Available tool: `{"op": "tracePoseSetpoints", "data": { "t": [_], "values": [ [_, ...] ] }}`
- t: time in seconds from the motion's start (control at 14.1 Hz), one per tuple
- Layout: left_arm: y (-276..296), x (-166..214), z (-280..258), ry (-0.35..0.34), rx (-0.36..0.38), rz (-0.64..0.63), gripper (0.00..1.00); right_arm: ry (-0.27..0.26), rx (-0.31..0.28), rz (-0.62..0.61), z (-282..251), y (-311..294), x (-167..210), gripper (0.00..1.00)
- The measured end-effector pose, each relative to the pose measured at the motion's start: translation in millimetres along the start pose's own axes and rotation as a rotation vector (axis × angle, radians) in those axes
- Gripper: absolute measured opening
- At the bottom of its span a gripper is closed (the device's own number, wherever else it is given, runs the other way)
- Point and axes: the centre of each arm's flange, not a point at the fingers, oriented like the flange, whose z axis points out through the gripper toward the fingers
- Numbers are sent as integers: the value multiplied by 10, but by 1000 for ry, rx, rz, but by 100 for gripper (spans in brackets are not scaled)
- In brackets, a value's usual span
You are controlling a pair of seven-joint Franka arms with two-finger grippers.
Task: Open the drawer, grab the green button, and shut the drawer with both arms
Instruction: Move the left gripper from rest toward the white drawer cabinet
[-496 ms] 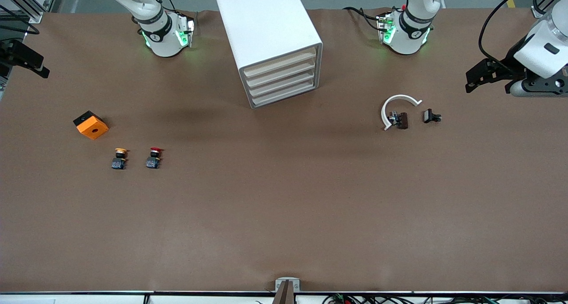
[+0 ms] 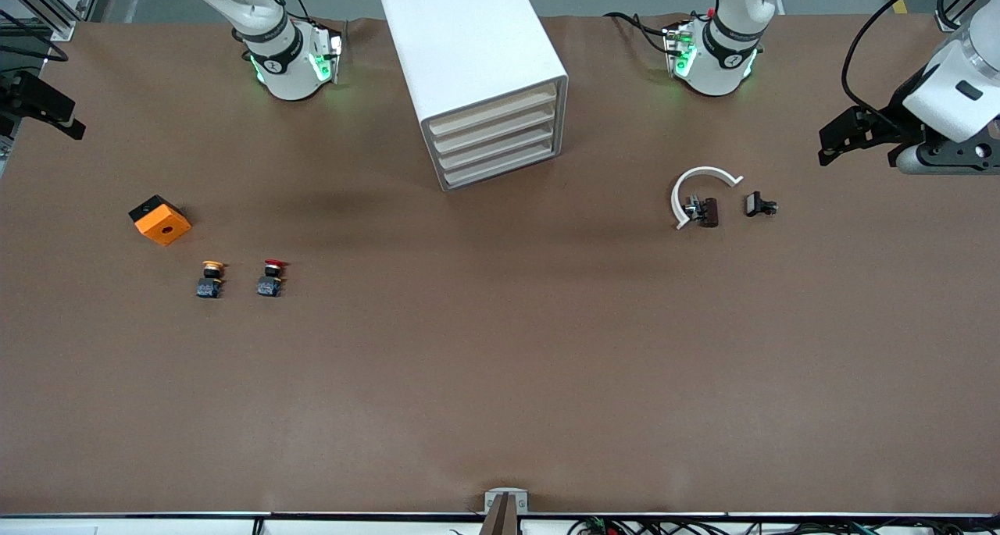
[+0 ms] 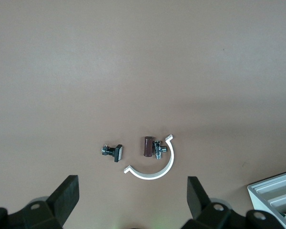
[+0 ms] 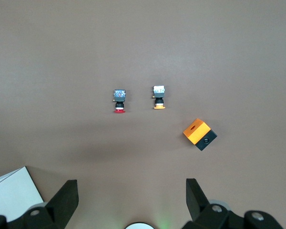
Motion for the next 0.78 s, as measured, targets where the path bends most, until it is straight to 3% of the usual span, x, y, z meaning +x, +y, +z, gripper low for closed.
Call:
{"op": "tracePoseSetpoints", "data": {
  "t": [0.28, 0.78],
  "values": [
    [6, 14, 36, -11, 0, 1, 100, 3, 33, 24, -3, 107, -3, 100],
    [102, 177, 553, -146, 11, 9, 100, 14, 37, 25, -14, 116, 6, 100]
  ]
}}
